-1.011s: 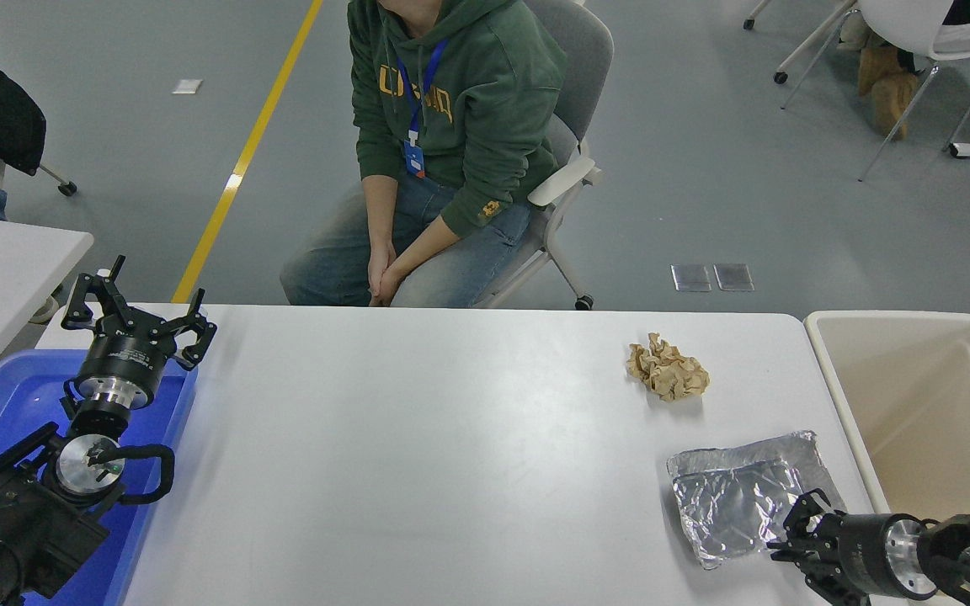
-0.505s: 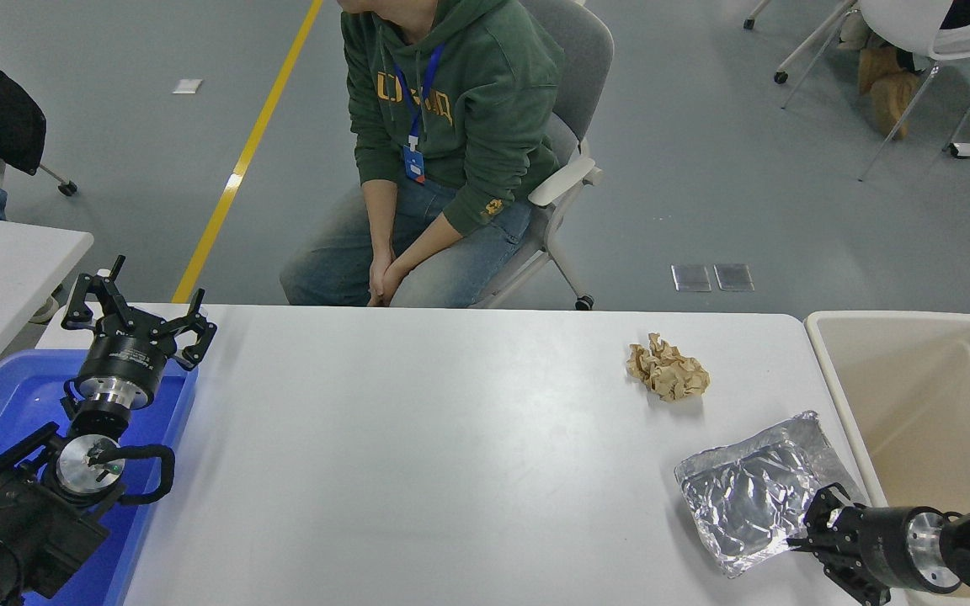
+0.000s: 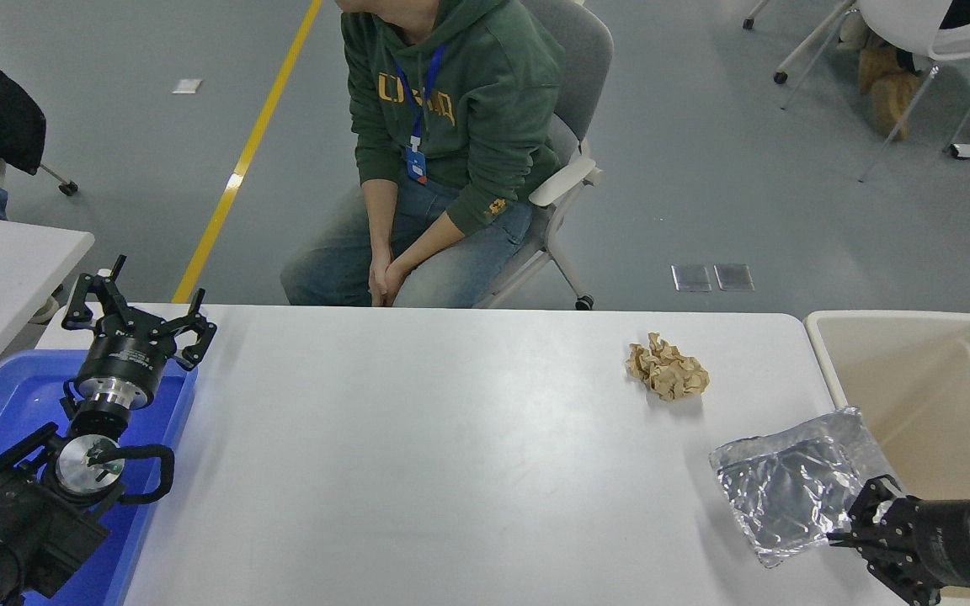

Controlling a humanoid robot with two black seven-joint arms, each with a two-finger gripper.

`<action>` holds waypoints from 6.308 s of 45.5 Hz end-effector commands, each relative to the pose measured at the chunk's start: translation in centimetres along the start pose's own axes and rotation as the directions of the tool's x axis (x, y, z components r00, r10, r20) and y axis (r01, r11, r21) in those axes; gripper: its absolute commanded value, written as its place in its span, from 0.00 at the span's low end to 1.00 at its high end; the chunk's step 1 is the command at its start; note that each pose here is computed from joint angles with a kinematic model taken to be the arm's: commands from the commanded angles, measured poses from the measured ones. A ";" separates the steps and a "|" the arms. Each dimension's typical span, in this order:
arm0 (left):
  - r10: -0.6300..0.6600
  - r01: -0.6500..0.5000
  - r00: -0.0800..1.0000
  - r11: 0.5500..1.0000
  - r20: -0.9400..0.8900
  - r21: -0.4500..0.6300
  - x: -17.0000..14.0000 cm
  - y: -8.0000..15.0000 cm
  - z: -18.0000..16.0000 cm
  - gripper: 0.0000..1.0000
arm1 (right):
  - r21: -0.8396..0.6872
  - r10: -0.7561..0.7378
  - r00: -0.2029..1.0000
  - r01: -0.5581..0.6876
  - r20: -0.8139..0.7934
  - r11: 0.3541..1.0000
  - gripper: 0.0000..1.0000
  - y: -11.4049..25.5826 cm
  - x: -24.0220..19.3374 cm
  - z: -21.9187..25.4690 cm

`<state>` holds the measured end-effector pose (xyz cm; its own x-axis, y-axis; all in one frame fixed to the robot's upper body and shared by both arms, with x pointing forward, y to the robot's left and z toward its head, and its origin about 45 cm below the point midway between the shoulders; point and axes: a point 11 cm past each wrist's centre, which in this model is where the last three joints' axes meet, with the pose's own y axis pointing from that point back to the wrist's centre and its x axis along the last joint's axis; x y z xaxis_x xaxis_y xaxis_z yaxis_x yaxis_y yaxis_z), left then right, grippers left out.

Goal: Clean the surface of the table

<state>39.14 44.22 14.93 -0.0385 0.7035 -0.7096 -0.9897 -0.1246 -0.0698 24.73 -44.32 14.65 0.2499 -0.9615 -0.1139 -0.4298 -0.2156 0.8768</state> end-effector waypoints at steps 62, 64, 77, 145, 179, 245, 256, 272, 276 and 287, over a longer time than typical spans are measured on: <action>0.000 0.000 1.000 1.000 0.000 0.000 0.0 0.0 0.0 1.00 | 0.211 0.224 0.945 -0.275 0.237 0.938 0.00 9.6 14.3 -4.8; 0.000 0.000 1.000 1.000 0.000 0.000 0.0 0.0 0.0 1.00 | 0.219 0.226 0.943 -0.280 0.243 0.935 0.00 9.5 14.5 -5.1; 0.000 0.000 1.000 1.000 0.000 0.000 0.0 0.0 0.0 1.00 | 0.187 0.281 0.918 -0.339 0.280 0.922 0.00 7.2 16.1 -4.5; 0.000 0.000 1.000 1.000 0.000 0.000 0.0 0.0 0.0 1.00 | 0.033 0.605 0.784 -0.614 0.136 0.789 0.00 -1.6 16.7 -1.7; 0.000 0.000 1.000 1.000 0.000 0.000 0.0 0.0 0.0 1.00 | 0.027 0.668 0.726 -0.680 0.164 0.733 1.00 -2.4 16.4 -1.8; 0.000 0.000 1.000 1.000 0.000 0.000 0.0 0.0 0.0 1.00 | 0.414 0.610 0.759 -0.642 0.226 0.645 1.00 2.3 17.8 -8.0; 0.000 0.000 1.000 1.000 0.000 0.000 0.0 0.0 0.0 1.00 | 0.612 0.500 0.841 -0.509 0.204 0.606 1.00 2.7 15.0 -12.4; 0.000 0.000 1.000 1.000 0.000 0.000 0.0 0.0 0.0 1.00 | 0.753 0.389 0.917 -0.318 0.090 0.576 1.00 1.4 9.0 -17.7; 0.000 0.000 1.000 1.000 0.000 0.000 0.0 0.0 0.0 1.00 | 0.801 0.342 0.934 -0.281 0.101 0.530 1.00 0.0 6.3 -18.8; 0.000 0.000 1.000 1.000 0.000 0.000 0.0 0.0 0.0 1.00 | 0.830 0.225 0.952 -0.295 0.210 0.473 1.00 -4.8 0.5 -19.4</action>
<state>39.14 44.22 14.93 -0.0386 0.7035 -0.7096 -0.9897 -0.1247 -0.0697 42.46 -47.01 21.33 -0.0295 -0.9913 0.1282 -0.9889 0.0477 0.1407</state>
